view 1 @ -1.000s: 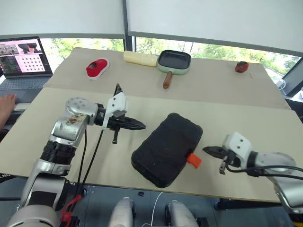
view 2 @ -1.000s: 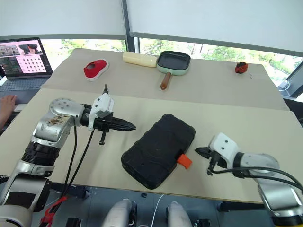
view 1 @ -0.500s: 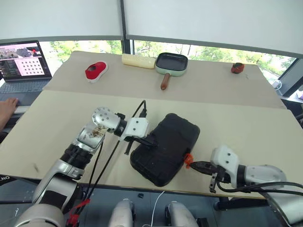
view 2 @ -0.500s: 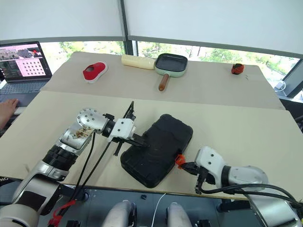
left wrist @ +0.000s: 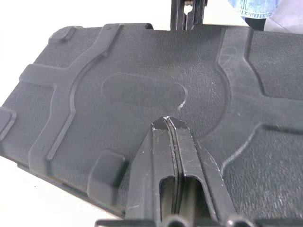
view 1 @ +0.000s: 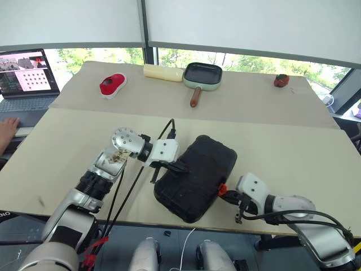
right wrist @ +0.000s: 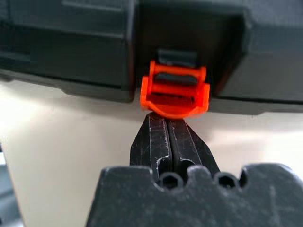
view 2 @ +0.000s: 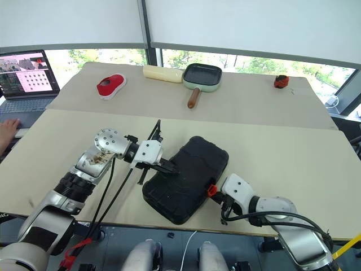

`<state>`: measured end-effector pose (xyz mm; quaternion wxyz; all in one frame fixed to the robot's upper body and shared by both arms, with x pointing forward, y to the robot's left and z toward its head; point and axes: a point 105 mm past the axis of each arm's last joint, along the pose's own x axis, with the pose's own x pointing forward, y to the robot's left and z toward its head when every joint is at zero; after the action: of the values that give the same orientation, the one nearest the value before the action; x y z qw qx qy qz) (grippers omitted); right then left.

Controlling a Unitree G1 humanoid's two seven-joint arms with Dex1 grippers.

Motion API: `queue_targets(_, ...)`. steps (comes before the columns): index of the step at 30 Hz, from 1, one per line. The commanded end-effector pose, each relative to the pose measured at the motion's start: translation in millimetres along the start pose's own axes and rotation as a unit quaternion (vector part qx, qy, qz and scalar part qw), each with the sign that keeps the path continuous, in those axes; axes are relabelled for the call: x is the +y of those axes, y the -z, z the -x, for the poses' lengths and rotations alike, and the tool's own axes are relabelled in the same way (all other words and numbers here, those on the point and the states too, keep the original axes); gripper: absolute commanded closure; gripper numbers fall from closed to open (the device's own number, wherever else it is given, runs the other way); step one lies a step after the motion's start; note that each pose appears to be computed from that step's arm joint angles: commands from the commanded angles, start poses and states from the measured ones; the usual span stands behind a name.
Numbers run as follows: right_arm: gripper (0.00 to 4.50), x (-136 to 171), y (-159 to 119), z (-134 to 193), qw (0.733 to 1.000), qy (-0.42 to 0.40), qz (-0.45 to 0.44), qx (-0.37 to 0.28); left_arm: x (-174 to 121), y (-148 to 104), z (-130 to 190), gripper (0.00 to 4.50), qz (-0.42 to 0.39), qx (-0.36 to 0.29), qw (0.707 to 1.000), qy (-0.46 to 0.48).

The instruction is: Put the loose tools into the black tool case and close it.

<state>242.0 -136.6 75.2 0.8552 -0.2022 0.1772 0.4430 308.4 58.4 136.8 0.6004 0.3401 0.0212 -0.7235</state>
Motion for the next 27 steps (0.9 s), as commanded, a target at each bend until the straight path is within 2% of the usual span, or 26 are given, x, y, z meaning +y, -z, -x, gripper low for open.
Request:
queue_targets(1, 4.5, -4.3, -42.7, 9.5, 0.996, 0.009, 0.019, -0.082, -7.3, 12.2, -11.1, 4.44, 0.008, 0.025, 0.999, 0.026)
queue_targets(9, 4.5, 2.3, -68.1, 24.5, 0.993, -0.01, -0.007, -0.121, -4.9, 13.5, -18.7, 4.44, -0.004, 0.025, 0.999, 0.031)
queue_targets(17, 4.5, 3.4, -60.5, 21.3, 0.995, -0.016, -0.004, -0.094, -4.9, 14.9, -20.9, 4.44, -0.001, 0.025, 0.999, 0.032)
queue_targets(22, 4.5, -4.1, -54.9, 37.4, 0.997, -0.014, -0.006, -0.075, -3.6, 20.9, -1.3, 4.44, 0.045, 0.025, 0.999, 0.005)
queue_targets(24, 3.92, -12.4, -49.6, 56.9, 0.998, -0.018, -0.009, -0.059, 2.2, 25.2, 24.6, 3.95, 0.09, 0.023, 0.995, -0.043)
queue_targets(25, 3.77, -17.6, -48.3, 67.4, 0.998, -0.019, -0.009, -0.055, 2.5, 26.6, 40.2, 3.79, 0.111, 0.02, 0.992, -0.065)
queue_targets(26, 3.31, -22.5, -47.8, 80.6, 0.998, -0.025, -0.012, -0.053, 0.0, 28.2, 62.6, 3.34, 0.142, 0.015, 0.986, -0.09)
queue_targets(27, 3.1, -25.3, -47.8, 89.5, 0.998, -0.03, -0.014, -0.054, -2.8, 27.8, 75.8, 3.12, 0.16, 0.012, 0.982, -0.104)
